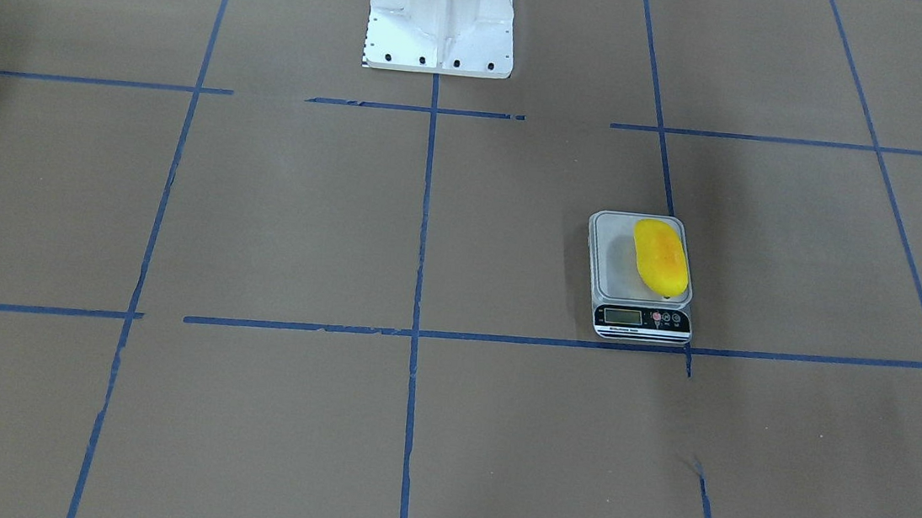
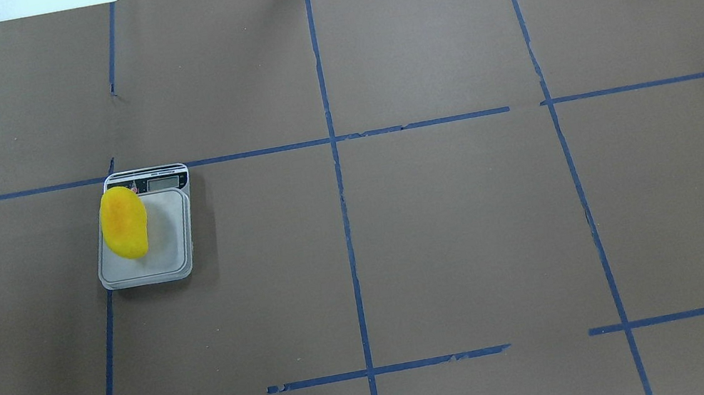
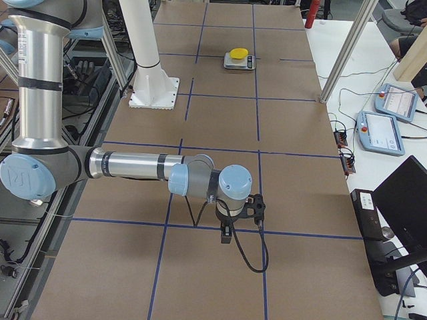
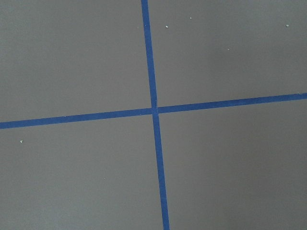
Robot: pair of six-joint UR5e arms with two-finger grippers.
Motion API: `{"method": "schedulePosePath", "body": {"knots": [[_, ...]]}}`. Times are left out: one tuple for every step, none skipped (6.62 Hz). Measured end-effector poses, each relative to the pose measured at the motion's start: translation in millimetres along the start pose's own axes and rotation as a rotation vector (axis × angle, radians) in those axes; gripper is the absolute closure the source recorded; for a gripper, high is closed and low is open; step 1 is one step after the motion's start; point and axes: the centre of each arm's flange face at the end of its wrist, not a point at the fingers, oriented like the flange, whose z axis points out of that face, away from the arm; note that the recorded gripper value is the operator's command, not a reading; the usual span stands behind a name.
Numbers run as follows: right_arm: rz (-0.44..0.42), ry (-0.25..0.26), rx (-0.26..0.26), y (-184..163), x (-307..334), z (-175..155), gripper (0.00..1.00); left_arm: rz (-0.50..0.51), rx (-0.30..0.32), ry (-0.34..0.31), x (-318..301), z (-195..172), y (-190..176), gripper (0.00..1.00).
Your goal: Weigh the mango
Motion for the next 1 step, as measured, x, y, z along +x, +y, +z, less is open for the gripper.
{"method": "schedulePosePath", "body": {"knots": [[0.0, 0.0, 0.0, 0.0, 0.0, 0.0, 0.0, 0.0, 0.0, 0.0, -0.1, 0.0, 0.0, 0.0]]}}
